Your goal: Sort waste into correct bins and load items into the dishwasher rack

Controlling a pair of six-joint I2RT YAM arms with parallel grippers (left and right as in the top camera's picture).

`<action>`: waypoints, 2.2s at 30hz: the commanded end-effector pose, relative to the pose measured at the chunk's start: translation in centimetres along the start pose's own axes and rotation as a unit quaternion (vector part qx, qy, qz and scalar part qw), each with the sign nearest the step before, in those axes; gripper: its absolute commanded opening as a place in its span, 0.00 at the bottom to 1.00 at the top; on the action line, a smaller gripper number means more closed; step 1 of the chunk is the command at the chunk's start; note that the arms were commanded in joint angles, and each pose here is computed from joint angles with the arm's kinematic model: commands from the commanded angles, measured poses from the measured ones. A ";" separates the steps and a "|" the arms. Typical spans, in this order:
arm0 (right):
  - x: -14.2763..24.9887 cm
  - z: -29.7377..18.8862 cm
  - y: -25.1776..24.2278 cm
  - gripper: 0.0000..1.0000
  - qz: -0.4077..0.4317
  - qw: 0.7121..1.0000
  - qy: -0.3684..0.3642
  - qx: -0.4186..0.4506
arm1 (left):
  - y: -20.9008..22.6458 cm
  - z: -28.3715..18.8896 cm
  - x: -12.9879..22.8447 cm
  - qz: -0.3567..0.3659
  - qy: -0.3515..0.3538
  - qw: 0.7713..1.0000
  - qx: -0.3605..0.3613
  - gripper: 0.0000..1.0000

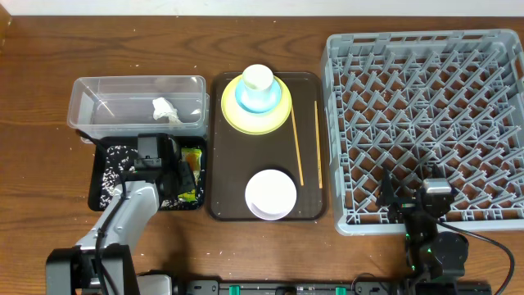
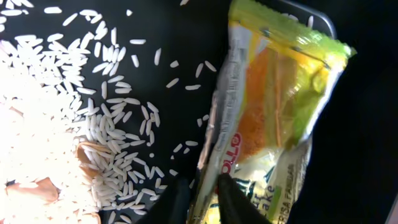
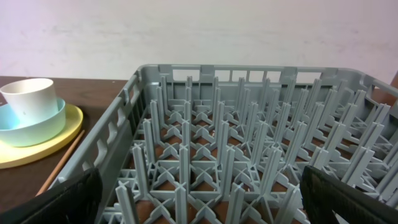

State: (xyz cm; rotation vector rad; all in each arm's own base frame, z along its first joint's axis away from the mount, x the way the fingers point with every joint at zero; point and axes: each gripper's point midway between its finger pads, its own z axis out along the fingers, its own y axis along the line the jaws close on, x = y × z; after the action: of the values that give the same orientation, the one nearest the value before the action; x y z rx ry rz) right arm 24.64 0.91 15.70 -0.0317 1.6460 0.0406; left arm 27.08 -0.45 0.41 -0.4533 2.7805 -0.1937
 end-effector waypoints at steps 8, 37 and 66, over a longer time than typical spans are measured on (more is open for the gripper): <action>0.2 0.0 0.0 0.99 -0.007 1.000 0.002 -0.001 | 0.0 -0.2 -0.1 -0.034 -0.006 0.999 0.001 0.06; 0.2 0.0 0.0 0.99 -0.007 1.000 0.002 -0.001 | -1.7 -13.9 -10.5 -0.279 -0.315 0.898 0.128 0.06; 0.2 0.0 0.0 0.99 -0.007 1.000 0.002 -0.001 | -2.2 -11.9 -19.4 -0.342 -0.428 0.815 0.191 0.33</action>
State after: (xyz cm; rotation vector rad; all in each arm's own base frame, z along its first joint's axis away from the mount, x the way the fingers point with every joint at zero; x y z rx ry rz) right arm 24.64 0.91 15.69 -0.0317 1.6463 0.0406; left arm 41.12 4.71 17.14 -1.1013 1.5648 -0.5367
